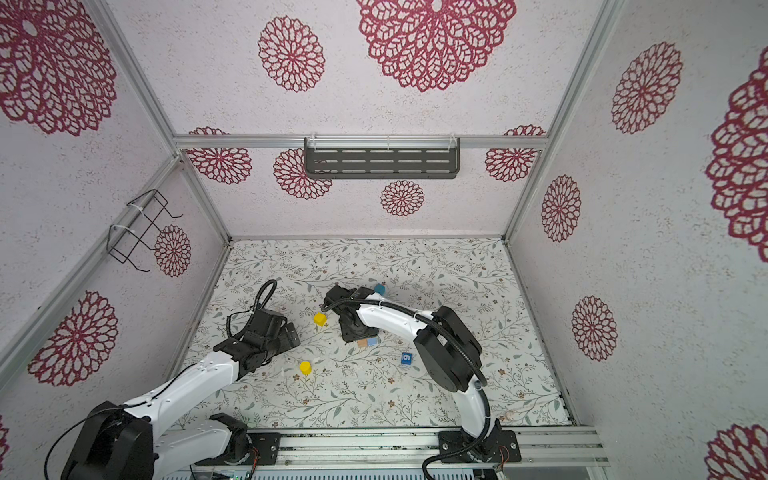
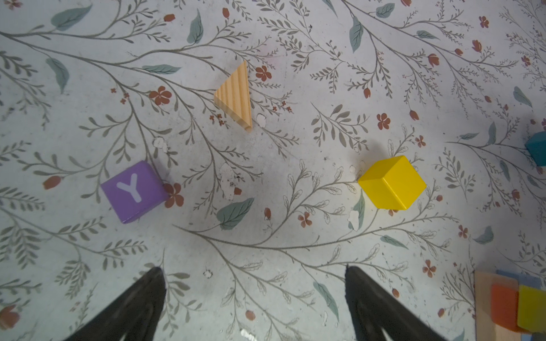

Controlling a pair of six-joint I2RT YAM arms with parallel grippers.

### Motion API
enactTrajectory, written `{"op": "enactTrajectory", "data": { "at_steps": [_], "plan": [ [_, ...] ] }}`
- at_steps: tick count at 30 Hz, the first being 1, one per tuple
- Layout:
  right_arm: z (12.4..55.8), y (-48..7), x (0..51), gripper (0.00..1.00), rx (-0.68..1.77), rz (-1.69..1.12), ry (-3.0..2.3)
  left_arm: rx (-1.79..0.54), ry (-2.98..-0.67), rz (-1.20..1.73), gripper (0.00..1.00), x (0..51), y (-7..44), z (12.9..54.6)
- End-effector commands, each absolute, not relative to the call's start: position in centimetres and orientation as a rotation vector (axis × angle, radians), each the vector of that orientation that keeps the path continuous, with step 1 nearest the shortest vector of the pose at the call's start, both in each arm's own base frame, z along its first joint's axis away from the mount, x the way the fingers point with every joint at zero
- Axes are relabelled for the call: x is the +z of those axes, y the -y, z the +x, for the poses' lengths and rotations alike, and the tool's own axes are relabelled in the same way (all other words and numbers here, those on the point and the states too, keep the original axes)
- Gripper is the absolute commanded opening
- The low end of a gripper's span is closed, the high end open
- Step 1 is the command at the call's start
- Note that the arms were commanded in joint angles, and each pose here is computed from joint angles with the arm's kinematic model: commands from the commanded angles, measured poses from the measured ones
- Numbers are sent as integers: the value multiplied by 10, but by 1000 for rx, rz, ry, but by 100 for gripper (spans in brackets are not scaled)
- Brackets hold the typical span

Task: Build the wood block tower
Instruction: 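Lower the yellow cube onto the orange-red block and open the right gripper, then raise the right gripper and move it to the teal cube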

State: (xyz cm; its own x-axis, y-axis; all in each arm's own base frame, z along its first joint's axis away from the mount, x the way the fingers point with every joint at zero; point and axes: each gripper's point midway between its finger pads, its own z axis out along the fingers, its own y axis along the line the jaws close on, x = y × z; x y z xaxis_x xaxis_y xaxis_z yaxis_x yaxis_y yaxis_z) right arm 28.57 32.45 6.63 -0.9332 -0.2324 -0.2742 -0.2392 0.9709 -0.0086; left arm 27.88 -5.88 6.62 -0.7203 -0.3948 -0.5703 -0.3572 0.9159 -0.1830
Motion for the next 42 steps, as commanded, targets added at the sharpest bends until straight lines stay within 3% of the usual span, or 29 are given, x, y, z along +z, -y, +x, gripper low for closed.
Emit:
{"op": "enactTrajectory", "data": {
  "at_steps": [1, 6, 11, 21, 28, 32, 42],
  "plan": [
    [286, -322, 89, 58, 61, -328, -2808, -102, -2440, -527, 97, 67, 59, 278],
    [292, -326, 119, 66, 119, -363, -2729, -171, -2416, -483, 97, 72, 67, 281],
    [299, -321, 147, 68, 145, -445, -2659, -209, -2426, -467, 97, 79, 75, 286],
    [348, -284, 174, 44, 210, -531, -2594, -242, -2420, -503, 97, 105, 87, 308],
    [390, -255, 167, 41, 195, -560, -2586, -250, -2431, -499, 97, 118, 96, 327],
    [411, -246, 156, 48, 147, -588, -2601, -235, -2430, -477, 97, 131, 100, 341],
    [454, -247, 129, 49, 172, -622, -2613, -272, -2408, -437, 97, 158, 112, 359]
  ]
}}
